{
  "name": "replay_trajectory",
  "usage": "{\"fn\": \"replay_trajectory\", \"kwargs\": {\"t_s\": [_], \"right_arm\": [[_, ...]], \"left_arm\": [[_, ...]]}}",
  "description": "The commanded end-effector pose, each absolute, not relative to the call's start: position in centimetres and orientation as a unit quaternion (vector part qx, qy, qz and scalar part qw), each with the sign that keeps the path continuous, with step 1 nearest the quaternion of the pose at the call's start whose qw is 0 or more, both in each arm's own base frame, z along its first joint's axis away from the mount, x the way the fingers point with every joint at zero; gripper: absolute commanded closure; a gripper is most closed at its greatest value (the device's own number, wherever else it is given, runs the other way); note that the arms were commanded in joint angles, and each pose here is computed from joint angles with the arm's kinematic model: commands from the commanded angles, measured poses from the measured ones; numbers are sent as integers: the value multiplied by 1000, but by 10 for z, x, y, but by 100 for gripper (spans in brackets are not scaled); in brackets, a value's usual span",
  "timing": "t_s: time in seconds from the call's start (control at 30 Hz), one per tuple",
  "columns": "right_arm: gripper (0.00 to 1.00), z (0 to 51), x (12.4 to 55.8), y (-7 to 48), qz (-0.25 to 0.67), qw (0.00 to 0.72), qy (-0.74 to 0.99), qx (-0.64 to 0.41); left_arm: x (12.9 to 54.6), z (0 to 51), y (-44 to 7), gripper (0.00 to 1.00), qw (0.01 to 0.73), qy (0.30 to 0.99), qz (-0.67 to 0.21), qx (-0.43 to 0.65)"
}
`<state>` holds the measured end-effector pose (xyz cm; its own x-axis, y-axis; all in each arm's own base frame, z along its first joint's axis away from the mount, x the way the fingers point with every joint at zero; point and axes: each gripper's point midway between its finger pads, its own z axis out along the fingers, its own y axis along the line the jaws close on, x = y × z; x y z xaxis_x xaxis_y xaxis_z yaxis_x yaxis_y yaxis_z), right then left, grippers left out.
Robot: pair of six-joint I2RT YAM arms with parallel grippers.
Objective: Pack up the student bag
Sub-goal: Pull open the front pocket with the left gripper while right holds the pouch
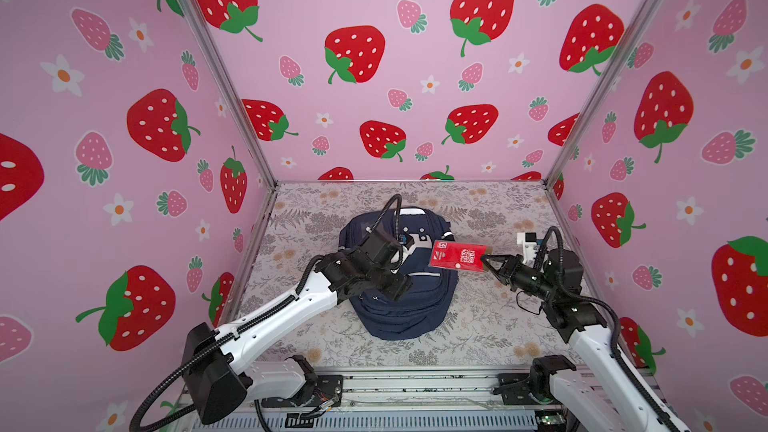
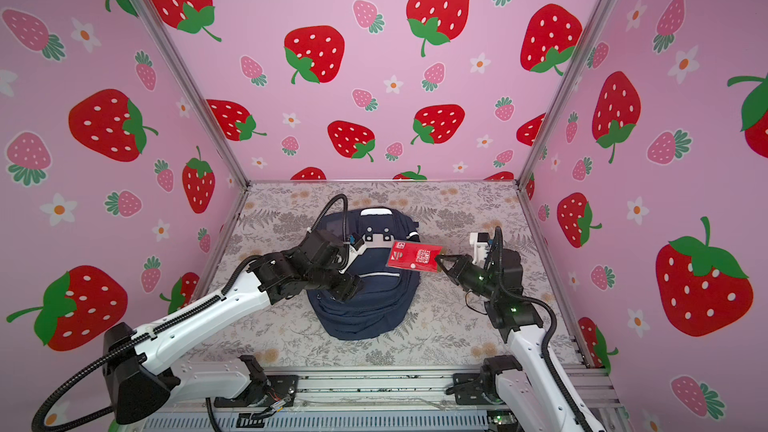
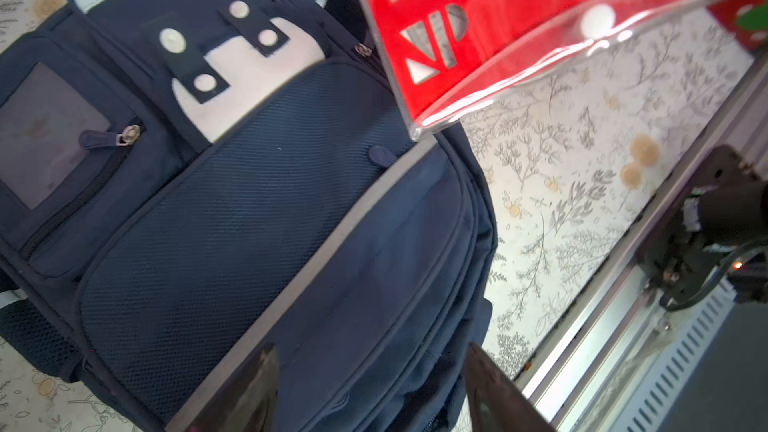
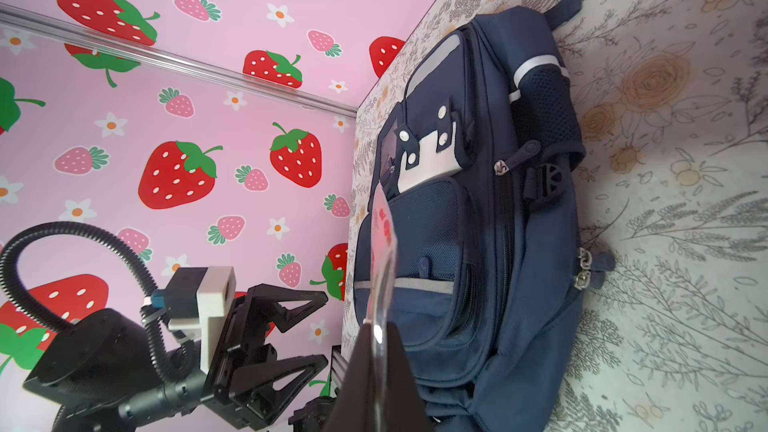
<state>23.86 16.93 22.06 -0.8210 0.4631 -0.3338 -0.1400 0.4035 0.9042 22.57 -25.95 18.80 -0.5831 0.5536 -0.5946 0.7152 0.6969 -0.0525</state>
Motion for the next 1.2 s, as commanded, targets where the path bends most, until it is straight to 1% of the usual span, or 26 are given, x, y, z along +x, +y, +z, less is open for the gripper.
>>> {"fn": "replay_trajectory", "kwargs": {"t_s": [0.0,0.07,0.2,0.33,0.43,0.57,0.67,0.73,0.8,0.83,0.87,1.0,1.1,1.17], "right_arm": [[100,216,225,171,536,269,797,75],[100,215,219,170,533,272,798,66],[100,218,206,167,546,280,786,72],[100,224,191,164,557,285,776,78],[100,221,187,162,552,281,781,82],[100,220,183,161,551,279,782,84],[100,224,177,160,552,283,780,80],[100,227,171,159,551,286,781,72],[100,232,165,158,550,291,780,64],[100,236,161,158,550,295,779,58],[100,239,157,157,550,298,778,54],[100,240,144,155,550,292,781,51],[100,236,137,156,557,288,777,49],[100,234,135,156,563,288,773,49]], "left_arm": [[232,178,-249,25,282,873,-57,395],[236,166,-251,21,279,873,-32,399],[239,151,-258,16,279,859,14,429],[254,150,-258,16,294,845,87,438],[263,151,-261,25,306,837,119,438],[272,167,-265,47,336,836,122,417],[275,184,-270,61,368,835,97,397],[275,190,-273,77,384,833,80,390],[277,191,-275,91,390,833,72,385],[277,192,-276,99,391,833,72,384],[279,193,-275,100,393,834,74,381],[282,204,-277,100,404,836,52,368],[286,215,-278,100,415,840,9,349],[288,222,-279,100,418,846,-34,330]]}}
